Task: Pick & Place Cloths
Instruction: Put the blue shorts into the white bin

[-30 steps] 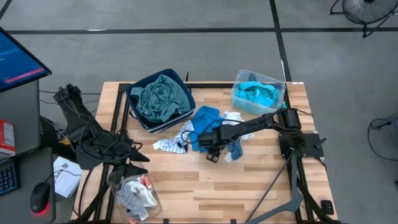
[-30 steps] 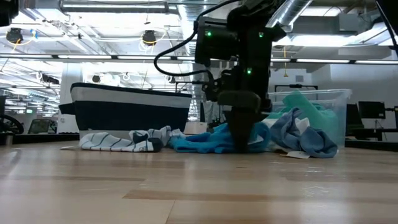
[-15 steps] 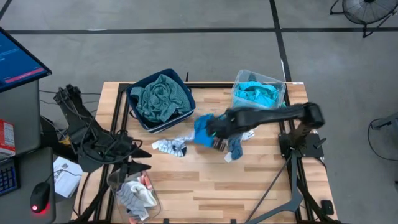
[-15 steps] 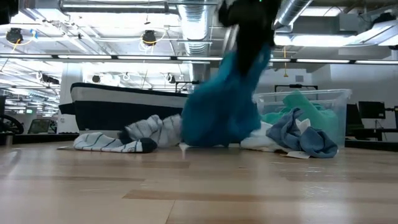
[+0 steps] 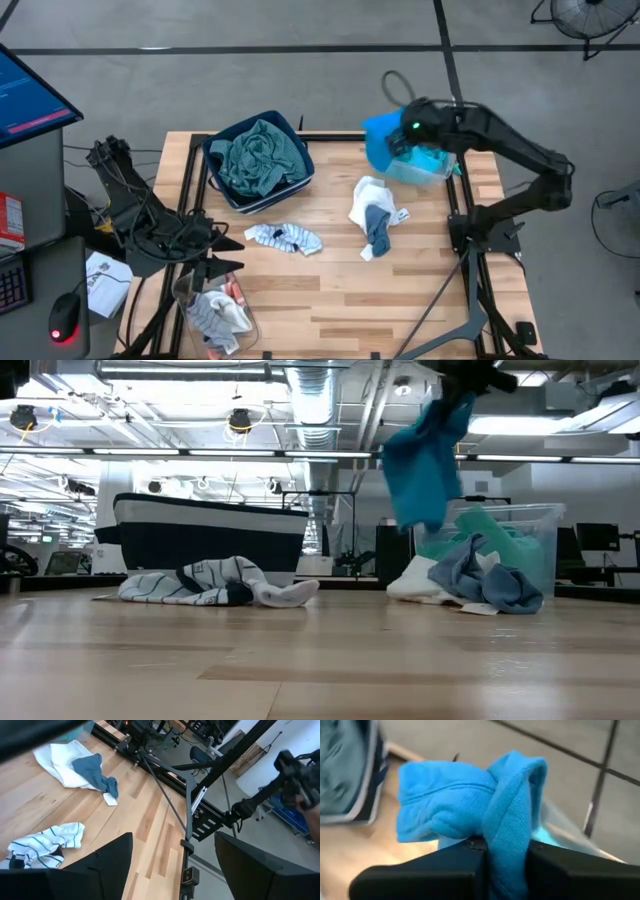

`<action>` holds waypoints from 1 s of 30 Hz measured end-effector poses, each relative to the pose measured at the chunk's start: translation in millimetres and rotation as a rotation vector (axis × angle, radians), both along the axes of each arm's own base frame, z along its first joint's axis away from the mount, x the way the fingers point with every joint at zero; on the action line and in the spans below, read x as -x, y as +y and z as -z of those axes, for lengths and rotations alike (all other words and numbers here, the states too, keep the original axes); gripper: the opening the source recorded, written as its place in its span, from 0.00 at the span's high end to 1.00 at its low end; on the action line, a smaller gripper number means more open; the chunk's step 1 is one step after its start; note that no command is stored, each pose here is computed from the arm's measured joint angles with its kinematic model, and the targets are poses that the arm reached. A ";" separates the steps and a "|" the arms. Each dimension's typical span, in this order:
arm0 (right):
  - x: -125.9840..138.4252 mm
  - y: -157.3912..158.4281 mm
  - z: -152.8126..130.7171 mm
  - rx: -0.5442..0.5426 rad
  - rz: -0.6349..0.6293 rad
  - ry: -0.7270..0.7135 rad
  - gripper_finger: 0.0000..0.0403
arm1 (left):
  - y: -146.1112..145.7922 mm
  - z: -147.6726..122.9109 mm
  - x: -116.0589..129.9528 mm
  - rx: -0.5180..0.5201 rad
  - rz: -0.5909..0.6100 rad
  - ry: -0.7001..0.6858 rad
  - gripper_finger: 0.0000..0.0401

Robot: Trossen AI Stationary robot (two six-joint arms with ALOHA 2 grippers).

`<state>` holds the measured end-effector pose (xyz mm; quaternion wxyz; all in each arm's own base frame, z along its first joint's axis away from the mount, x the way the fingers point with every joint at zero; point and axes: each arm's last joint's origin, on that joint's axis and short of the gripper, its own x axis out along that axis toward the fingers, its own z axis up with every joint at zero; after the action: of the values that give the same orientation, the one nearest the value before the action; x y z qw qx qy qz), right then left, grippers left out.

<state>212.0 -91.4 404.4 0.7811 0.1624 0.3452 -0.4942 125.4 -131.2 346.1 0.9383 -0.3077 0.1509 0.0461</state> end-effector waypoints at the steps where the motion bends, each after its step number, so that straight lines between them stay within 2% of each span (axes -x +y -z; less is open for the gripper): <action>1: 6.4 -3.2 -3.2 0.013 0.025 -0.009 0.93 | 0.0 0.1 0.0 -0.001 0.000 0.000 0.34; 10: 44.6 -15.1 -18.5 0.124 0.254 -0.049 0.93 | 0.1 0.1 0.0 -0.007 0.002 0.001 0.34; 14: 43.8 -20.3 -11.1 0.108 0.296 0.023 0.93 | 0.1 0.1 0.0 -0.033 0.010 0.000 0.34; 21: 21.9 -38.6 22.1 -0.042 0.305 0.242 0.93 | 0.3 0.0 0.0 -0.036 0.004 -0.002 0.34; 26: 1.1 -60.6 49.3 -0.183 0.249 0.349 0.93 | 0.3 0.0 0.0 -0.036 0.004 -0.002 0.34; 30: -4.9 -82.5 67.8 -0.309 0.231 0.376 0.93 | 0.2 0.0 0.0 -0.036 0.004 -0.002 0.34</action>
<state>216.9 -173.9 336.5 0.6078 0.2233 0.5346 -0.5431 125.4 -131.0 346.0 0.9439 -0.2906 0.1496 0.0466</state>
